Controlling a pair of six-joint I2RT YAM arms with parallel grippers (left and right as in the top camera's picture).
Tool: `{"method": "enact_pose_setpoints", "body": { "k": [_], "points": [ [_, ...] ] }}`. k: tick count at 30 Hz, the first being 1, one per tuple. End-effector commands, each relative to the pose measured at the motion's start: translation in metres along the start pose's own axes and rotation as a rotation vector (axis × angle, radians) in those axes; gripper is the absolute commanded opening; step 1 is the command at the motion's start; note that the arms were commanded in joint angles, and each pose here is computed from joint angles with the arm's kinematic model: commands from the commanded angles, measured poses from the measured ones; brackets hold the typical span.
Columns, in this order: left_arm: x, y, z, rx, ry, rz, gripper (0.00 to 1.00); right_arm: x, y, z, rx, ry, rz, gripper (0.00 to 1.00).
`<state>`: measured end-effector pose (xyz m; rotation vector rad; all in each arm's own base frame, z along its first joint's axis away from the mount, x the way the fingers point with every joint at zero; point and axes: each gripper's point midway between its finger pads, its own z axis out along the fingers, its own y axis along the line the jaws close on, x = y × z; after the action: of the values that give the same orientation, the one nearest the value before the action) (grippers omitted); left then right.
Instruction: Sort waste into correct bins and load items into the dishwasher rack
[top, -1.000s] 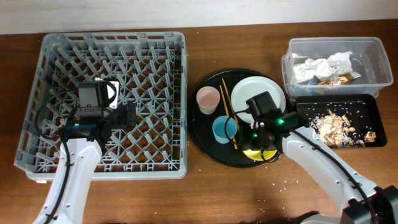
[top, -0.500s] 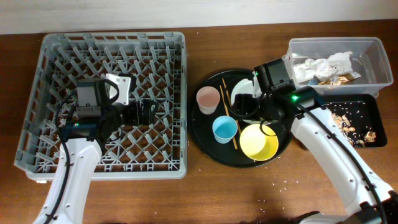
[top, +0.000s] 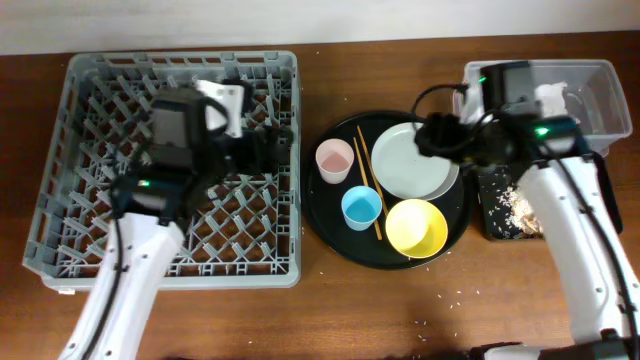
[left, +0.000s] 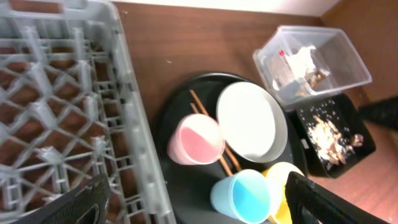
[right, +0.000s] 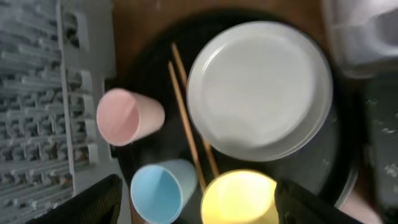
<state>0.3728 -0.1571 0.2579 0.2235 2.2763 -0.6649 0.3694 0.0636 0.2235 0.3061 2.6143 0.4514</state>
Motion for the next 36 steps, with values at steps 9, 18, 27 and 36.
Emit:
{"method": "enact_pose_setpoints", "body": {
  "k": [9, 18, 27, 36],
  "points": [
    [0.082, -0.028, 0.103, -0.154, 0.251, -0.099, 0.79, -0.012, -0.033, -0.025, 0.069, -0.022, 0.037, 0.81],
    [0.149, -0.058, 0.14, -0.139, 0.424, -0.021, 0.56, -0.007, -0.036, -0.025, 0.086, 0.0, 0.042, 0.81],
    [0.18, -0.041, 0.158, -0.189, 0.516, -0.028, 0.39, 0.0, -0.038, -0.025, 0.094, 0.029, 0.034, 0.81],
    [0.13, -0.099, 0.112, 0.31, 0.531, -0.106, 0.01, 0.04, -0.005, -0.002, -0.183, 0.201, -0.067, 0.85]
  ]
}}
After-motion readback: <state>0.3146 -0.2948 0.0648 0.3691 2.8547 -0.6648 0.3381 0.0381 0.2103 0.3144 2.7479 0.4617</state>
